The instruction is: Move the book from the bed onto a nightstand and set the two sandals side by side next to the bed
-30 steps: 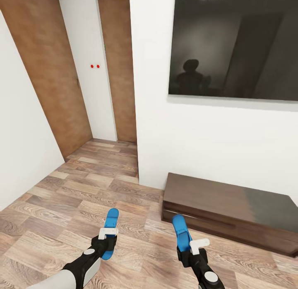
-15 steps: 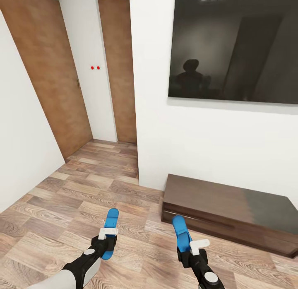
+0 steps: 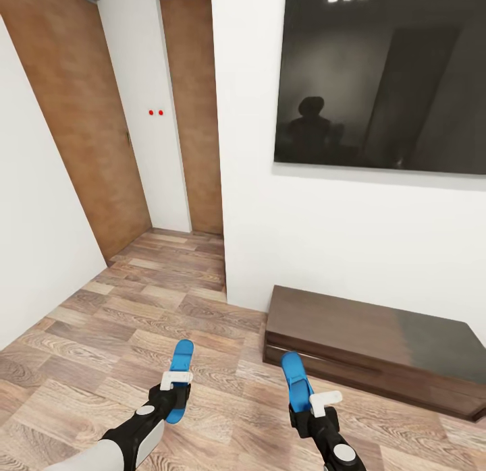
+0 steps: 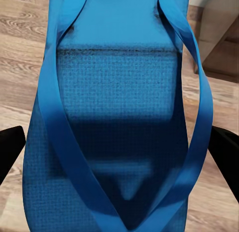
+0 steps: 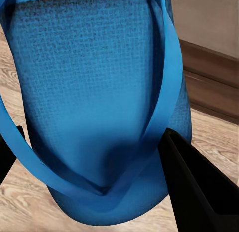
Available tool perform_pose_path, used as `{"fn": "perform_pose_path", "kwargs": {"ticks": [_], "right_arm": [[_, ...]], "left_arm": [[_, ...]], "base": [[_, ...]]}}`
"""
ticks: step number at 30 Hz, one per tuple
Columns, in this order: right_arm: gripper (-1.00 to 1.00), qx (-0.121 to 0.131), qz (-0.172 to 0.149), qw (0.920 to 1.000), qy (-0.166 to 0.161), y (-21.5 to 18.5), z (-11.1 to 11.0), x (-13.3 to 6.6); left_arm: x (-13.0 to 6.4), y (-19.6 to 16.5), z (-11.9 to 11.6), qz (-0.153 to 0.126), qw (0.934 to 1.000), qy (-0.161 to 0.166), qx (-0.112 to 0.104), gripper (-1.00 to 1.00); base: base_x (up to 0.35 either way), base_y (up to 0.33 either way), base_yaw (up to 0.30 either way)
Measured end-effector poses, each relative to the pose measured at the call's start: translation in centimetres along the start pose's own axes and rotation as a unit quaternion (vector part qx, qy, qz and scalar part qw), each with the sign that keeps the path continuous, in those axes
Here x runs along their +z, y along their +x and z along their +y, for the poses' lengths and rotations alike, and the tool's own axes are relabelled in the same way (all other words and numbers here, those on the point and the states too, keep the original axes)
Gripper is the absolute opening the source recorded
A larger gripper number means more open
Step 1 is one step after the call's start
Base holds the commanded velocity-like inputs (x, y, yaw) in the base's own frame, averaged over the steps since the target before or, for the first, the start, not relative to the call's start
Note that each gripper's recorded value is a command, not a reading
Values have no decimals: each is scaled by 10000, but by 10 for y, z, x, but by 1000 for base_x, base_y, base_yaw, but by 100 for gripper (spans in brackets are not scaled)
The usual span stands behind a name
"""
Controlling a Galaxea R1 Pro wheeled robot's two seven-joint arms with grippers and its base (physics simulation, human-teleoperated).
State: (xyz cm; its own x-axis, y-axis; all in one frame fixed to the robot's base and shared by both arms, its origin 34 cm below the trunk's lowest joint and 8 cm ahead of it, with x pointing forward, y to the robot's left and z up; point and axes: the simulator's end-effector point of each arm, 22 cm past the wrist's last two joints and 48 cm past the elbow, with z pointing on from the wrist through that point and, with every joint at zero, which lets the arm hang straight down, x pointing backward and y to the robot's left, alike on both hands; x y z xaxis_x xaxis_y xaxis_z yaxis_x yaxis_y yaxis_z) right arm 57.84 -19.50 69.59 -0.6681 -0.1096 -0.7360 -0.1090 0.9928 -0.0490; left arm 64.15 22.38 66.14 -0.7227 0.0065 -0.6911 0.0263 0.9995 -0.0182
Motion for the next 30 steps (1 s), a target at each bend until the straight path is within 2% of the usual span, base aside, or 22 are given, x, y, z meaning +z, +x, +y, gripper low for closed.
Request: {"fn": "perform_pose_path", "kwargs": {"ticks": [13,20,30], "right_arm": [[-100,-42,48,10000,52,-5,-9,-12],[-100,-54,64,9999,60,-7,-11,-19],[-100,-61,105,9999,63,-3,-11,-19]], "left_arm": [[-13,-9,1,10,10000,-13,-21,-100],[-26,14,1,190,9998,-16,-29,-100],[-28,24,-2,249,9997,4,-2,-100]], "base": [[0,0,0],[0,0,22],[0,0,216]]}}
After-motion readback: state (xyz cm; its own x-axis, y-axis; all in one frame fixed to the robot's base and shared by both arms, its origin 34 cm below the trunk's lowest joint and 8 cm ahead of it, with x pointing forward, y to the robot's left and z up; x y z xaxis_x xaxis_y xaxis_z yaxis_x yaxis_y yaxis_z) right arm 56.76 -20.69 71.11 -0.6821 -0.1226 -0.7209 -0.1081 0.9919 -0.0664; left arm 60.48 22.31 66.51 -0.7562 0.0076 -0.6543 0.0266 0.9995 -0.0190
